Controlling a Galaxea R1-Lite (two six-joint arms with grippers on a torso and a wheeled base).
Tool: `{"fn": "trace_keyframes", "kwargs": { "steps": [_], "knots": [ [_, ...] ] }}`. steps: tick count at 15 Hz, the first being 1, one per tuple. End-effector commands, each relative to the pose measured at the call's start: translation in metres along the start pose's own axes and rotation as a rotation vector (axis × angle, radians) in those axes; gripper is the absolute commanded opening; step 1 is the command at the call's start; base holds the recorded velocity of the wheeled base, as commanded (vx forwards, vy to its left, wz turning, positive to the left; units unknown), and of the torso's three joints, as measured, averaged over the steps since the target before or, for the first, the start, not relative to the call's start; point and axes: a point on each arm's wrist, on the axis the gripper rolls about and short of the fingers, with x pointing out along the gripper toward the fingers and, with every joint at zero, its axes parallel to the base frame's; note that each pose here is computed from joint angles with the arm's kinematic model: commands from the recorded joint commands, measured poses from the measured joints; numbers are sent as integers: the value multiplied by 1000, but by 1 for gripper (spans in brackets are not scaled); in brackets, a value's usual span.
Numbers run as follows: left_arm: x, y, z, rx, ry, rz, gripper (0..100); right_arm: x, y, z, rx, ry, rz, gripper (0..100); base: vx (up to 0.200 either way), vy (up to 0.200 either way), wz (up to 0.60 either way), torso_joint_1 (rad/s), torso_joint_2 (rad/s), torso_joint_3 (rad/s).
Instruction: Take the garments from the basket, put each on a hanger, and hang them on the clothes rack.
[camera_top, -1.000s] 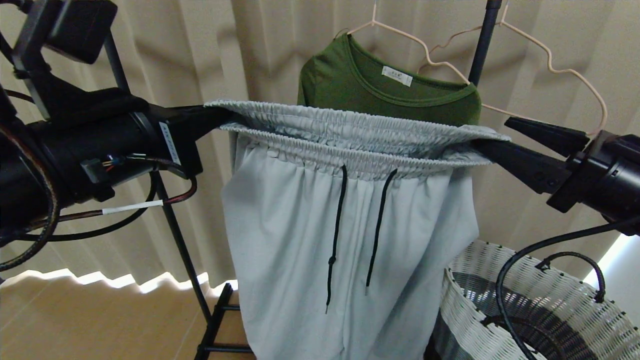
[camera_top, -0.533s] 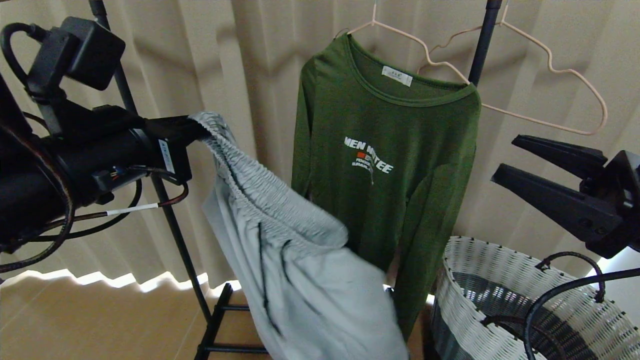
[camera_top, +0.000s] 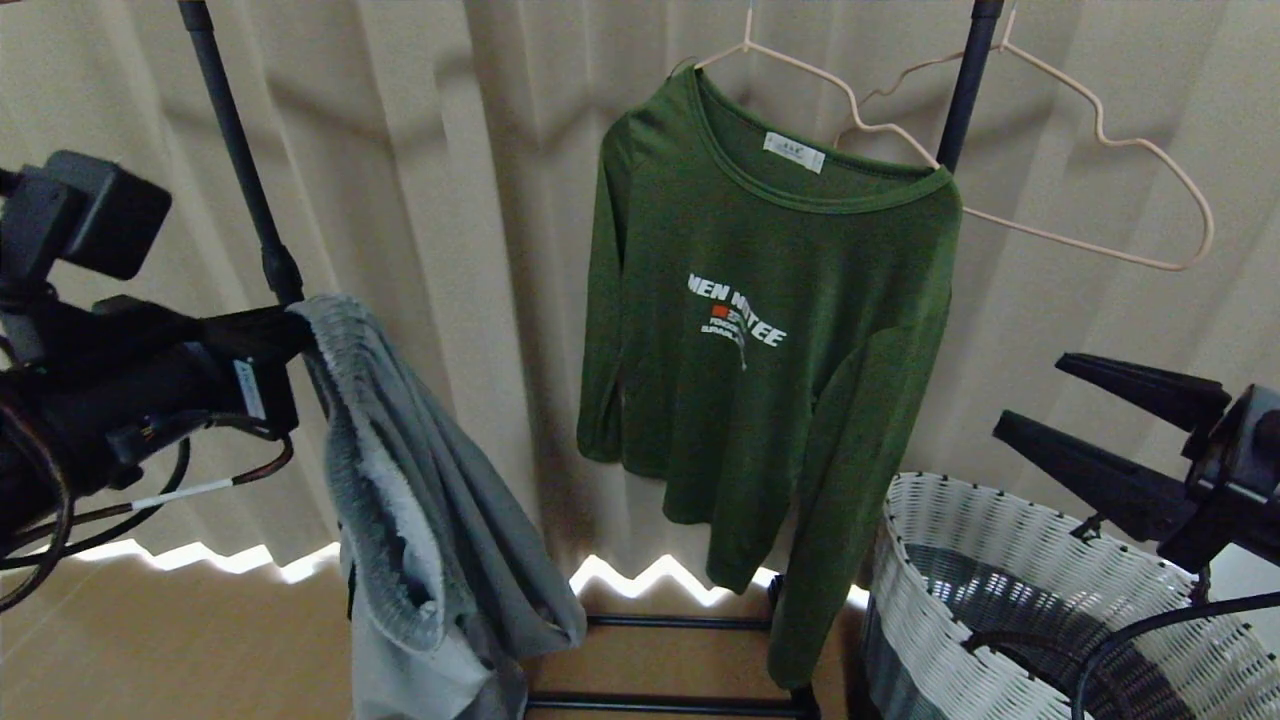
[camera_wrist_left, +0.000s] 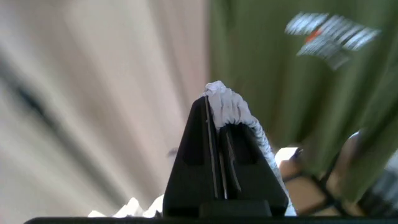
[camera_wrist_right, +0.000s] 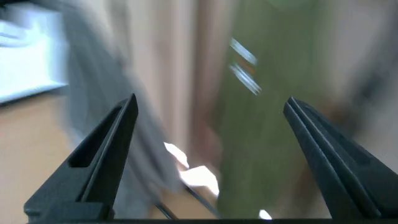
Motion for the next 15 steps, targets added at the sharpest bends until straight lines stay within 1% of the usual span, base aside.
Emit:
{"fn": "trace_keyframes", "kwargs": {
  "steps": [1,2,3,4,5,6,7,9,11,12,15],
  "knots": [
    [-35,12,-20,-13,28,90,0,-13,-14,-20,3,66,-155,100,0,0,0,0,0,0],
    [-46,12,-31,-22,48,105,0,-15,-14,-24,6,76,-221,100,0,0,0,0,0,0],
    [-52,11,-37,-31,57,107,0,-17,-14,-26,6,82,-263,100,0,0,0,0,0,0],
    [-69,5,-51,-66,70,102,0,-26,-13,-37,11,113,-397,100,0,0,0,0,0,0],
    [-76,3,-55,-86,67,91,0,-32,-12,-44,11,134,-462,100,0,0,0,0,0,0],
    [-87,-2,-64,-128,61,43,0,-43,-9,-54,-17,166,-574,100,0,0,0,0,0,0],
    [-92,-3,-66,-148,53,18,0,-48,-7,-54,-41,157,-601,100,0,0,0,0,0,0],
    [-99,-5,-65,-140,23,7,0,-52,-4,-45,-57,99,-609,100,0,0,0,0,0,0],
    [-102,-6,-69,-125,28,3,0,-57,-1,-48,-55,106,-609,100,0,0,0,0,0,0],
    [-110,-8,-74,-108,20,5,0,-58,0,-51,-54,111,-609,100,0,0,0,0,0,0],
    [-125,-9,-67,-94,-59,20,0,-66,4,-54,-54,101,-607,100,0,0,0,0,0,0]
  ]
}}
